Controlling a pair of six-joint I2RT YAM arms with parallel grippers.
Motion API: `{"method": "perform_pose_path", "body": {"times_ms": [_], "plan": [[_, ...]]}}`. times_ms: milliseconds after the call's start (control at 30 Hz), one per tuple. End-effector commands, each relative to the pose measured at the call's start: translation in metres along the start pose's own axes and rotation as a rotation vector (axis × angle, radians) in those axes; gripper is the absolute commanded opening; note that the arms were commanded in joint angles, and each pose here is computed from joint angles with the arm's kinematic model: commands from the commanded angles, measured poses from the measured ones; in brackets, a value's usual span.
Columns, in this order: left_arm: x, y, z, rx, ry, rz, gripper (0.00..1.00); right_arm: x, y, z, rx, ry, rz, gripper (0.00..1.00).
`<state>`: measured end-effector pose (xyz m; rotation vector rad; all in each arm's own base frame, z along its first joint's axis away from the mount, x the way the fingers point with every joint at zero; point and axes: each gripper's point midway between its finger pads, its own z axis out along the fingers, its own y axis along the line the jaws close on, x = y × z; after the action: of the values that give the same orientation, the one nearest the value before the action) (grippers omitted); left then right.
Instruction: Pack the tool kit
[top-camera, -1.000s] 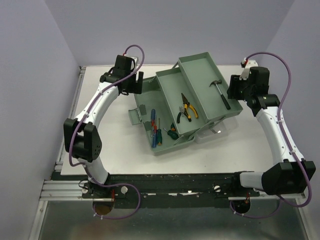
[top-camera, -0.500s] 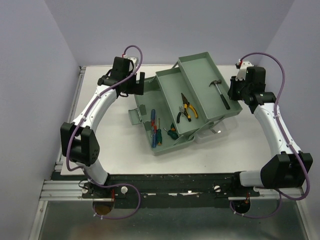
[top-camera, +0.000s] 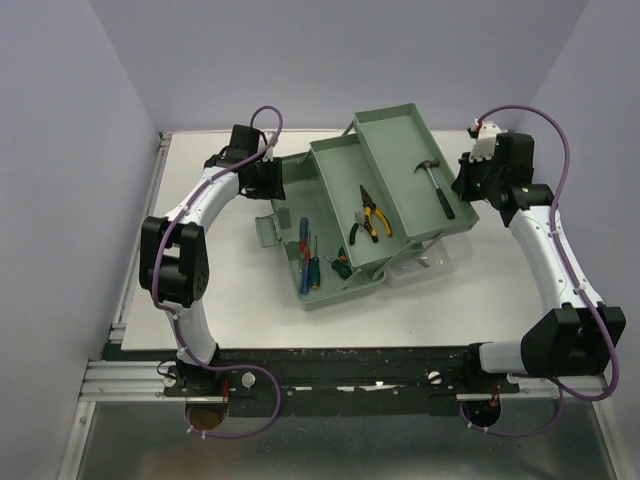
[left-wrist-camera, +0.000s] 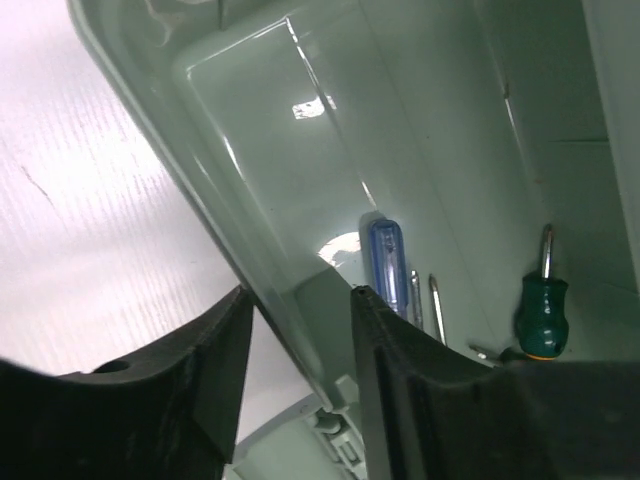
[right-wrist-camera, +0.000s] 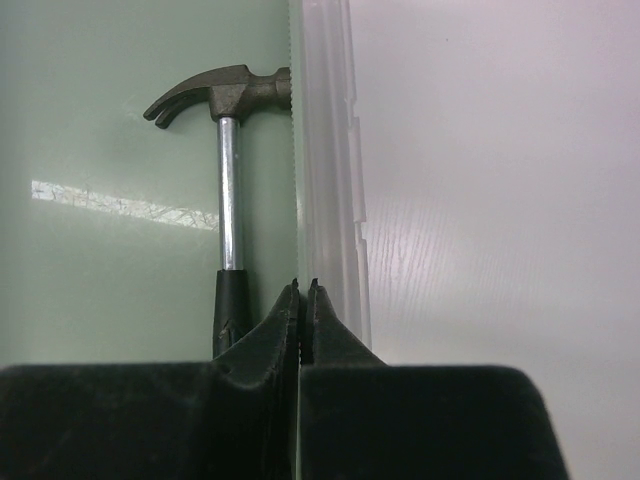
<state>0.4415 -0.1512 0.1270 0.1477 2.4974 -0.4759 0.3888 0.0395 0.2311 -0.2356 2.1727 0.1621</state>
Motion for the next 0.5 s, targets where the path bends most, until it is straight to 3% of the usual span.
{"method": "perform_pose_path", "body": {"times_ms": [0,100,467], "plan": [[-0.003,-0.026,0.006,0.158,-0.014,-0.014,0.47,-0.014,0.031,-0.006,-0.156,-0.034,0.050,0.01],[-0.002,-0.033,0.008,0.209,-0.010,-0.035,0.41,-0.017,0.042,-0.009,-0.204,-0.040,0.073,0.01],[-0.002,-0.046,0.009,0.283,-0.015,-0.052,0.38,-0.024,0.084,-0.016,-0.257,-0.045,0.077,0.01]]}}
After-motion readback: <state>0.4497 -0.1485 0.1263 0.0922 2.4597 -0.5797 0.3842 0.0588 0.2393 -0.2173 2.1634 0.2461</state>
